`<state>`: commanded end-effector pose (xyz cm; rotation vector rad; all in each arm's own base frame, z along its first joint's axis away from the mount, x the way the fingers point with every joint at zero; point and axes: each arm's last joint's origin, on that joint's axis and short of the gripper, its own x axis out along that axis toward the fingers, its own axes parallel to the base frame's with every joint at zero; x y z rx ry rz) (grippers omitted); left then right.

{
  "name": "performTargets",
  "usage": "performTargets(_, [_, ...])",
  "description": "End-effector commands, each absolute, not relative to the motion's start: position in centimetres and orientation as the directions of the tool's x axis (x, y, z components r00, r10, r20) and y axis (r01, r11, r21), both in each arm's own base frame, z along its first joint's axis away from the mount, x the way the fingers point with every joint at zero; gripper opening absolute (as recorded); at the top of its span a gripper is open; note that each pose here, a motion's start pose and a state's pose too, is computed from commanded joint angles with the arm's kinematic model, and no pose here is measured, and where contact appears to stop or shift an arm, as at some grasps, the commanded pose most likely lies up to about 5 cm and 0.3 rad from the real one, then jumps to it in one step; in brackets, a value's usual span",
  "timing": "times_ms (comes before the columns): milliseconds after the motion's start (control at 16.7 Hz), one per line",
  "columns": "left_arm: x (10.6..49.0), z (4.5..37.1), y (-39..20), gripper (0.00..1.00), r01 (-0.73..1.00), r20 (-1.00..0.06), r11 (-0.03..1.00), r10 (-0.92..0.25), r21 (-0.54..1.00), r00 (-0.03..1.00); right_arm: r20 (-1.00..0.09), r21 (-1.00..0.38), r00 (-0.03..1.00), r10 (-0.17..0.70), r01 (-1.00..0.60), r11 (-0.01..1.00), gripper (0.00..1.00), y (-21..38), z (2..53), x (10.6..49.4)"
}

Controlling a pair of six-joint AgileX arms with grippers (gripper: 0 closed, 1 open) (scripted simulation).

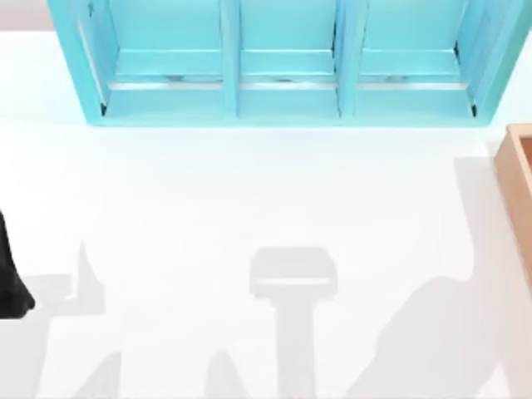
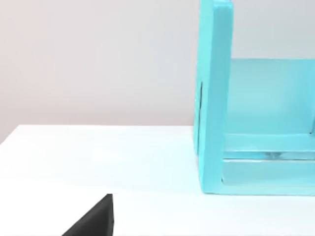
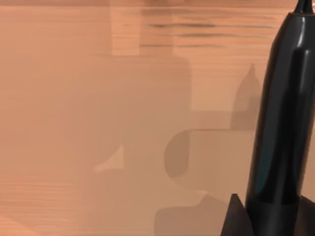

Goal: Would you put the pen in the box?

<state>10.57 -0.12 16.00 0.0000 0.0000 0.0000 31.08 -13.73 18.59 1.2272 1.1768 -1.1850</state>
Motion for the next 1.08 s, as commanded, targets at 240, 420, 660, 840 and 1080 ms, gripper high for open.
performTargets(240, [10.57, 16.0, -0.12, 1.0, 0.0, 0.0, 1.0, 0.0, 0.0, 1.0, -0.999, 0.038, 0.038, -0.003, 0.999, -0.003, 0.38, -13.73, 18.59, 31.08])
performTargets(420, [10.57, 16.0, -0.12, 1.0, 0.0, 0.0, 1.0, 0.0, 0.0, 1.0, -0.999, 0.038, 0.038, -0.003, 0.999, -0.003, 0.6, -13.73, 18.59, 31.08])
performTargets(660, [10.57, 16.0, -0.12, 1.0, 0.0, 0.0, 1.0, 0.0, 0.0, 1.0, -0.999, 0.038, 0.038, -0.003, 0.999, -0.003, 0.9, -13.73, 18.59, 31.08])
performTargets(840, [10.57, 16.0, -0.12, 1.0, 0.0, 0.0, 1.0, 0.0, 0.0, 1.0, -0.999, 0.038, 0.038, -0.003, 0.999, -0.003, 1.0, -13.73, 18.59, 31.08])
performTargets(1080, [10.57, 16.0, -0.12, 1.0, 0.0, 0.0, 1.0, 0.0, 0.0, 1.0, -0.999, 0.038, 0.038, -0.003, 0.999, -0.003, 1.0, -13.73, 18.59, 31.08])
